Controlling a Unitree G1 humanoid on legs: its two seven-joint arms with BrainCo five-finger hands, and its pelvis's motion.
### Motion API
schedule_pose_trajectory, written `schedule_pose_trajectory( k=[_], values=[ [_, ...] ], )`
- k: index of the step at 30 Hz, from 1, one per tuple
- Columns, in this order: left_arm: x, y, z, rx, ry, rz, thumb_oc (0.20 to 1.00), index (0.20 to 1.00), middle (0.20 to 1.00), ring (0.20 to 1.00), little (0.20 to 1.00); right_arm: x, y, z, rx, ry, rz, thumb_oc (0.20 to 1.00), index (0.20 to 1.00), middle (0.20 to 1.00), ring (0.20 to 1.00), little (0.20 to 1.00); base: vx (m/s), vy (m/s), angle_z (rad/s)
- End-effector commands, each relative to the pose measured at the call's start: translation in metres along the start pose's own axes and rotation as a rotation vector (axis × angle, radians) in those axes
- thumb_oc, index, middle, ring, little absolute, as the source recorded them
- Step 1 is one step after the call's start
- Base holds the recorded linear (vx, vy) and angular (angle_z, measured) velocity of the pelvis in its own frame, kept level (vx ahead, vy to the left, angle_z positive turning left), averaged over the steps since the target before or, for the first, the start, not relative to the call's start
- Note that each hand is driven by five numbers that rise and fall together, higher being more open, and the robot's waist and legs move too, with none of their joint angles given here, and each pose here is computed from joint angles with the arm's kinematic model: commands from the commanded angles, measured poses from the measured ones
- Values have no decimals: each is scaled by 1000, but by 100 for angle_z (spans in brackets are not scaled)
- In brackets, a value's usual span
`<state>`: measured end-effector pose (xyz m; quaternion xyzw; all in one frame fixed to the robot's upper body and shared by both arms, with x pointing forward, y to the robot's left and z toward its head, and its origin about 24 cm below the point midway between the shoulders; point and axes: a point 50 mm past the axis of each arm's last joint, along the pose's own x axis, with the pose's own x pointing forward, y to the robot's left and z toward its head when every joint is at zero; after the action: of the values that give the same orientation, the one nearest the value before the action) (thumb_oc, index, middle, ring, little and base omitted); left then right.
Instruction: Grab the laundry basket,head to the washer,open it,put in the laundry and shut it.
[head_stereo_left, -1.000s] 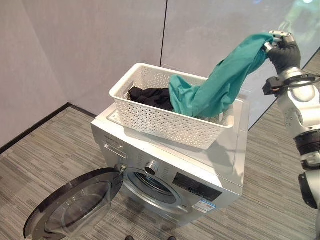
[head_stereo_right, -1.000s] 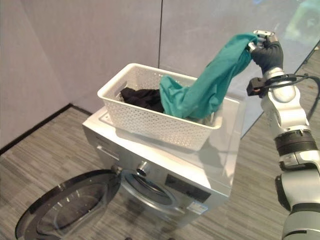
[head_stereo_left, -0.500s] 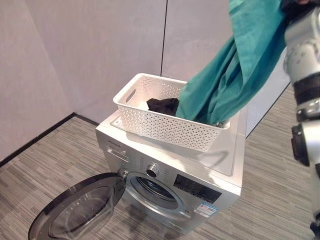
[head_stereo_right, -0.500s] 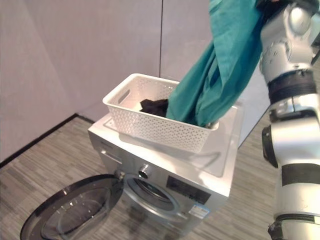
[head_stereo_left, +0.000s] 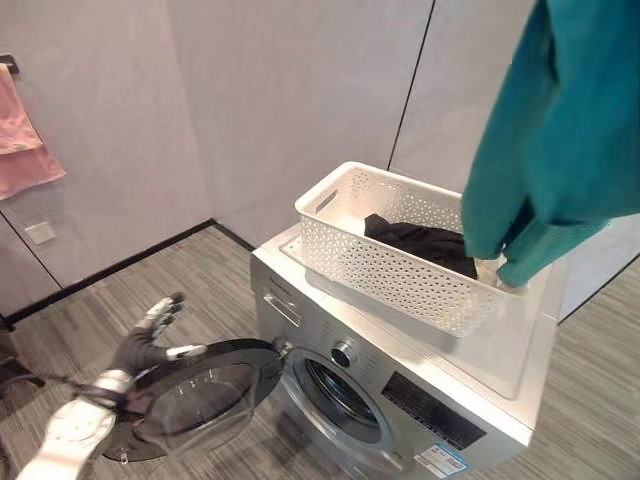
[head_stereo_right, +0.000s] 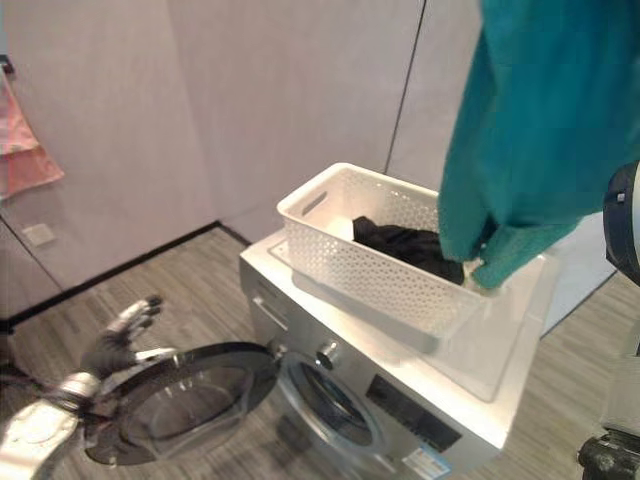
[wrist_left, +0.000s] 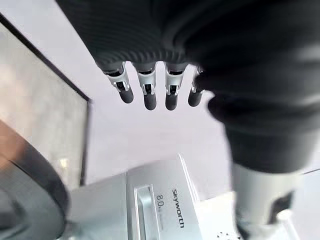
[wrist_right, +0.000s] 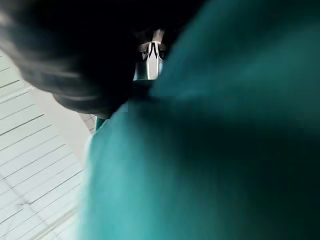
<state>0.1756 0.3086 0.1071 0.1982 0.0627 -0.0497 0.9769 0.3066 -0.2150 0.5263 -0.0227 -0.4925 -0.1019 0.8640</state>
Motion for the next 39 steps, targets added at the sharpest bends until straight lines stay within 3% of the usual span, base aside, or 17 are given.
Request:
schedule_pose_trajectory(
  k=[1,6,8,10,11,14,18,25,31,39],
  values=[
    [8,17,54,-139,-288,14,1000,1000,1000,1000,1000,11,-5,43,27,-137,-59,200,200,200,200,200,32,0,17],
    [15,9,95,-199,-484,-74,1000,1000,1000,1000,1000,9,9,39,73,-153,-35,200,200,200,200,200,22,-3,13],
    [33,-23,113,-299,-558,-253,1000,1000,1000,1000,1000,5,38,34,145,-147,27,200,200,200,200,200,18,-6,12],
    [47,-45,123,-363,-625,-327,1000,1000,1000,1000,1000,0,63,29,159,-137,81,200,200,200,200,200,4,-8,4],
    [66,-68,113,-478,-592,-356,1000,1000,1000,1000,1000,-6,89,35,218,-166,128,200,200,200,200,200,1,-13,-11],
    [85,-85,110,-463,-557,-381,1000,1000,1000,1000,1000,-10,112,41,224,-173,163,200,200,200,200,200,-16,0,-22],
    [104,-94,99,-467,-504,-319,1000,1000,1000,1000,1000,-12,119,50,218,-205,177,200,200,200,200,200,-6,0,-11],
    [96,-86,99,-434,-547,-259,1000,1000,1000,1000,1000,-4,104,67,106,-270,141,200,200,200,200,200,-14,-8,-13],
    [66,-61,102,-324,-626,-137,1000,1000,1000,1000,1000,5,83,74,16,-286,91,200,200,200,200,200,-7,-4,-8],
    [80,-66,100,-297,-610,-101,1000,1000,1000,1000,1000,0,94,66,46,-271,108,200,200,200,200,200,-11,-6,2]
  ],
)
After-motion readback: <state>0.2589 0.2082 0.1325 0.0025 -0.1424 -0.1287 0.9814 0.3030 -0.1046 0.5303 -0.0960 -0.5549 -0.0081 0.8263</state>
